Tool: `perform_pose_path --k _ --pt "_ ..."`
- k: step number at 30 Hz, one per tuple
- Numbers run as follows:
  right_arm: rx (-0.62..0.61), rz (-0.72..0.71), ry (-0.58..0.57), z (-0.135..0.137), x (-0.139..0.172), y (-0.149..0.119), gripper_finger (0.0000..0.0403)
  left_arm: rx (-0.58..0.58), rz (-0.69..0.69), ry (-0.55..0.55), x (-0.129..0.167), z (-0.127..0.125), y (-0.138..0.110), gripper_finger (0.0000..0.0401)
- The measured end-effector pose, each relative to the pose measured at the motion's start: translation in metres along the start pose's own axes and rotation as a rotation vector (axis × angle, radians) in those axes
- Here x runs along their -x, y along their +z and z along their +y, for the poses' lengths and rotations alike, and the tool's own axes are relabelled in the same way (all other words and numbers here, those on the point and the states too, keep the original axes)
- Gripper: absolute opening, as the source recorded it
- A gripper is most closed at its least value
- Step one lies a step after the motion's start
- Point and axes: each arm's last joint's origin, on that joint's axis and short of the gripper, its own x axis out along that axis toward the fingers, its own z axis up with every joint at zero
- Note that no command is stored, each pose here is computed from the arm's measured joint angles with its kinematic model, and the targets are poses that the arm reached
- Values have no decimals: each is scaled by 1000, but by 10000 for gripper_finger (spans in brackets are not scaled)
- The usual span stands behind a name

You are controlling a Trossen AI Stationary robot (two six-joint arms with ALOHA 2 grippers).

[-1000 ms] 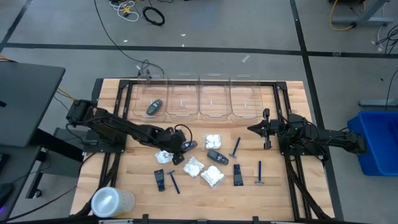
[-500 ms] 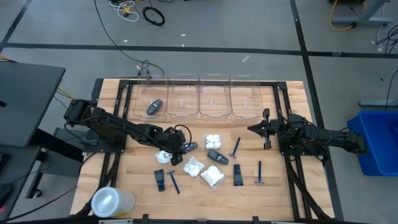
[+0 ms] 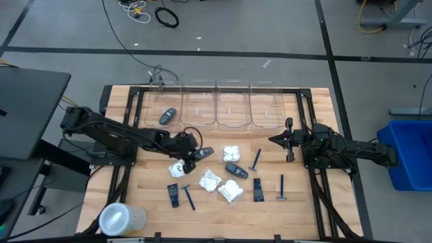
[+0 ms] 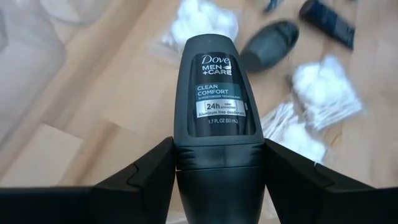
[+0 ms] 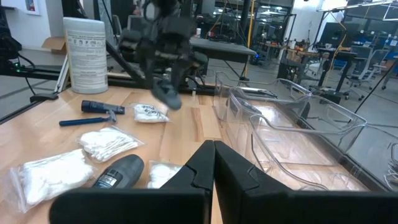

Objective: Pick & Place Travel size toiletries
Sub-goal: Put the left gray deodorant into the left transparent bin

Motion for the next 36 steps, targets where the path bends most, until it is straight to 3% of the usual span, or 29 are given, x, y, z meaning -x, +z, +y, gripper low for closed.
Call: perform_pose_path --k 13,26,36 --pt "0 0 0 0 0 0 13 16 -91 89 48 16 5 218" --pt "0 0 0 0 0 0 14 12 -60 144 55 24 2 216" --pt "0 0 0 0 0 0 13 88 -50 311 70 71 11 217"
